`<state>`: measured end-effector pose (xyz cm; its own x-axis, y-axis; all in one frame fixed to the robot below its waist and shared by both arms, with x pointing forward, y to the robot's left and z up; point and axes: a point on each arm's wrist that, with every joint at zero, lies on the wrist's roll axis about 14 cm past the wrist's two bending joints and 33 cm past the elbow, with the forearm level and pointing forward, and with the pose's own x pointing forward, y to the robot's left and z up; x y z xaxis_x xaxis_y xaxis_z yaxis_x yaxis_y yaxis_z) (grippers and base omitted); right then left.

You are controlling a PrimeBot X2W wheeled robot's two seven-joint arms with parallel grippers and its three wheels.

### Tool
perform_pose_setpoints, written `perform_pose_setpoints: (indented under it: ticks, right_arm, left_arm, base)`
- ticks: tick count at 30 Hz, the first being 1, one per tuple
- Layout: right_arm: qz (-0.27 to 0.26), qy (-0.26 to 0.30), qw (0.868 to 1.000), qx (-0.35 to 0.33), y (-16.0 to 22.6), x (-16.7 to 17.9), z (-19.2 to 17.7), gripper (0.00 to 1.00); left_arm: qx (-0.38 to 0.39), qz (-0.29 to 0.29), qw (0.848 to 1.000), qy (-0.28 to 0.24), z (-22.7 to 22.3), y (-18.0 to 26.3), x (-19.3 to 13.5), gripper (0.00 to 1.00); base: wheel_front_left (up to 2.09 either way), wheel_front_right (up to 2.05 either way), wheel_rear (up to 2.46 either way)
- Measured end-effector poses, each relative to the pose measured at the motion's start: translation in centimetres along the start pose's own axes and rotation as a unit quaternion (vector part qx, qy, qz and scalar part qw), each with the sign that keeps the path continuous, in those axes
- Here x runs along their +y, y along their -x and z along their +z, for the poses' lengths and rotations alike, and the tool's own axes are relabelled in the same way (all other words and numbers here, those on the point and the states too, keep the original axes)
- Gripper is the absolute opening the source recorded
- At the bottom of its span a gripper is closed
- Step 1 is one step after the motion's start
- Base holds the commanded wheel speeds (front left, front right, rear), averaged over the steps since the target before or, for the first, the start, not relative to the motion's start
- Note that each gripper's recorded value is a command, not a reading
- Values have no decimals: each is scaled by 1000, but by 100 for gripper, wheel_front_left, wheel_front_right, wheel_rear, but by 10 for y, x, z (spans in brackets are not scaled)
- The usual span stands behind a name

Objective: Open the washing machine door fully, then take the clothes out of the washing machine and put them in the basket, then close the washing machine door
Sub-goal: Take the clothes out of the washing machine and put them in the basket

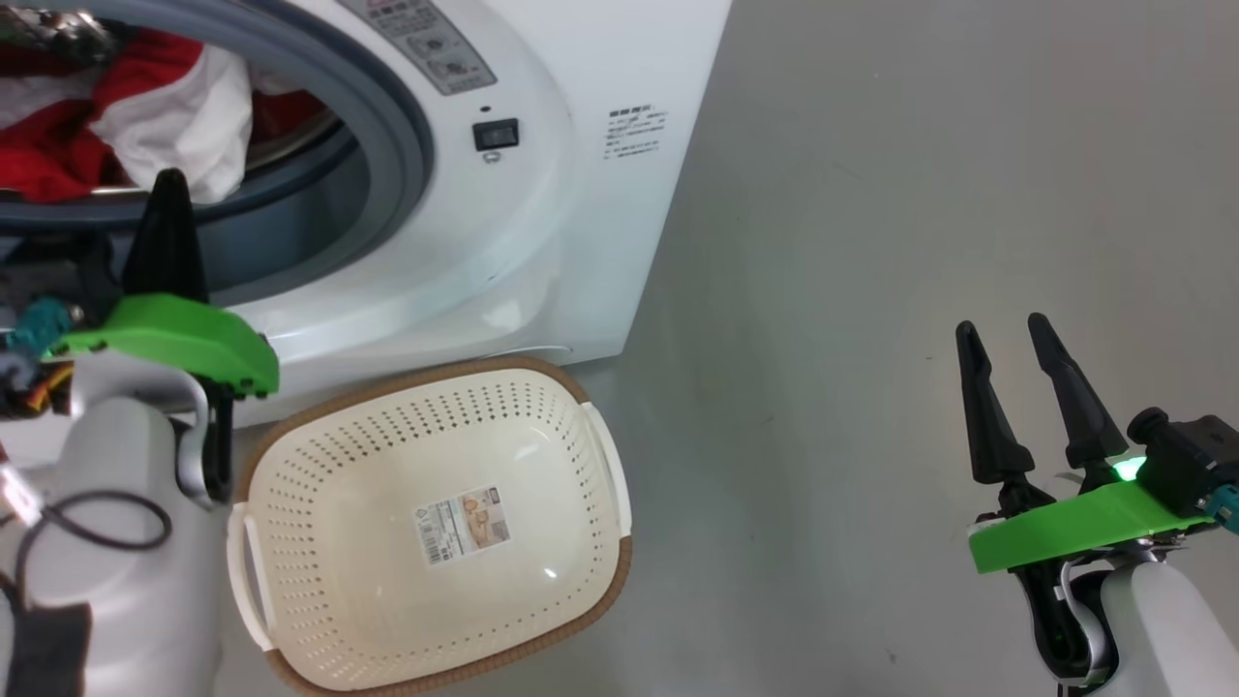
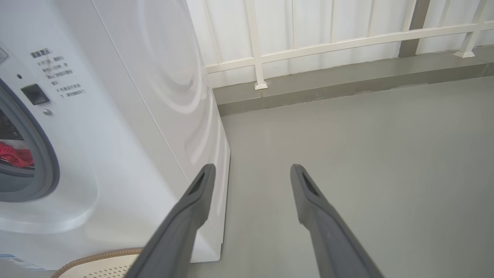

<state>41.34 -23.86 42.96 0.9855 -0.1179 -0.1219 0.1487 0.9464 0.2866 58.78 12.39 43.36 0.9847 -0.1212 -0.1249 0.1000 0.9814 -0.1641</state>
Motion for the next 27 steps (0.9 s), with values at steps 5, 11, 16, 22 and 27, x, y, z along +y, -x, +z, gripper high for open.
perform_pose_setpoints:
  ticks: [5, 11, 16, 22, 27]
  right_arm:
    - [7, 2, 1000, -2, -3, 4, 1, 100]
    - [13, 4, 1000, -2, -5, 6, 1, 100]
    - [17, 5, 1000, -3, -5, 7, 2, 100]
    - [19, 5, 1000, 1, -3, 9, 0, 100]
    - [21, 5, 1000, 3, 0, 9, -1, 100]
  left_arm:
    - [-18, 1, 1000, -3, 2, 16, 0, 0]
    - [-20, 11, 1000, -10, -7, 38, 6, 0]
    - [-21, 23, 999, -7, -13, 57, 13, 2]
    - [-18, 37, 999, -12, -19, 81, 23, 0]
    - [-14, 41, 999, -16, -24, 101, 26, 9]
  base:
    - [0, 0, 0]
    - [0, 0, 0]
    - [0, 0, 0]
    - [0, 0, 0]
    - [0, 0, 0]
